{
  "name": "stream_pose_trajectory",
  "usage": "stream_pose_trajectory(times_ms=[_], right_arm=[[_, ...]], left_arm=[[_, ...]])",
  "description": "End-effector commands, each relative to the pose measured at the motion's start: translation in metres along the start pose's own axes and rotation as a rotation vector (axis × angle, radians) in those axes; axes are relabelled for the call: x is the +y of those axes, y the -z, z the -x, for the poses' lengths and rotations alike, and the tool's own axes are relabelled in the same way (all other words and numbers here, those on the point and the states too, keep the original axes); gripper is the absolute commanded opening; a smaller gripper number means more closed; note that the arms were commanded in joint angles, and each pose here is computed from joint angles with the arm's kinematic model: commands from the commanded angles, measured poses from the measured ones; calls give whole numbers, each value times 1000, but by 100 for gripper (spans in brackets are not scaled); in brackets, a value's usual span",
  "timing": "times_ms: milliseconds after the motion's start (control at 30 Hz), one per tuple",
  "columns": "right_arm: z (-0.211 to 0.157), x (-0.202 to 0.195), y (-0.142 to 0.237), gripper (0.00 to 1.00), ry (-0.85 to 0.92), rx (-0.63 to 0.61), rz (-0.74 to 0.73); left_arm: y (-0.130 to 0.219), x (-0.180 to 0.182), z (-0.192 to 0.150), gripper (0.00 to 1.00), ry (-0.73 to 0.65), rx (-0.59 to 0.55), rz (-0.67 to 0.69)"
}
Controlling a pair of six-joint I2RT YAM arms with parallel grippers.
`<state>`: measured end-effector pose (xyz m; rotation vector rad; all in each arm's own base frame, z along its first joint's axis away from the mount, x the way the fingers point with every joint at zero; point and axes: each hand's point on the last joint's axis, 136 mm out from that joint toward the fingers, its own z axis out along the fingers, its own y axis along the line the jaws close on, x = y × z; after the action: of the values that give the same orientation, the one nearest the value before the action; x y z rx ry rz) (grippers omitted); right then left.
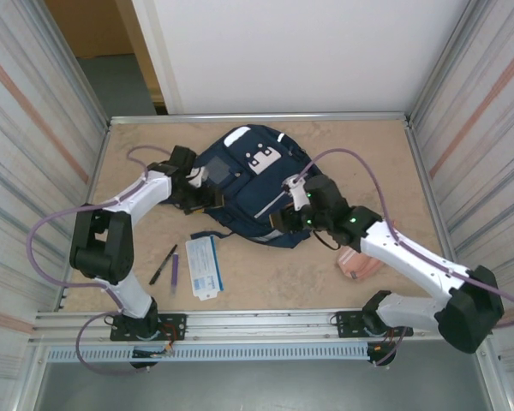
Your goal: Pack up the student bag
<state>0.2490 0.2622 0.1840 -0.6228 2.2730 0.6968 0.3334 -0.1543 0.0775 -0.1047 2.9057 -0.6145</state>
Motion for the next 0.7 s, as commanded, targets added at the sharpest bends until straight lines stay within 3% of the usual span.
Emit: stream_pose_trajectory(times_ms=[0,267,300,367,433,567,667], right_arm=[[-5,2,-12,50,31,42,-41],[-15,16,-31,54,45,82,-41],[-17,18,-34,54,50,88,-38],[-22,19,-39,54,56,96,-43],[-31,23,-47,56,40,122,-14],[-53,36,-65,57,-7,186,91],[-63,10,-80,56,-42,219,-16]], left_arm=[[3,-10,3,64,113,-41,-31],[-28,-12,23,61,246,-85,-86],[-32,-11,25,56,259,-90,-89],[-36,-13,28,27,263,-91,-105],[-32,-18,26,14,262,-82,-124],[-11,-27,16,2,206,-111,-113],[1,-36,4,0,209,-110,-146]])
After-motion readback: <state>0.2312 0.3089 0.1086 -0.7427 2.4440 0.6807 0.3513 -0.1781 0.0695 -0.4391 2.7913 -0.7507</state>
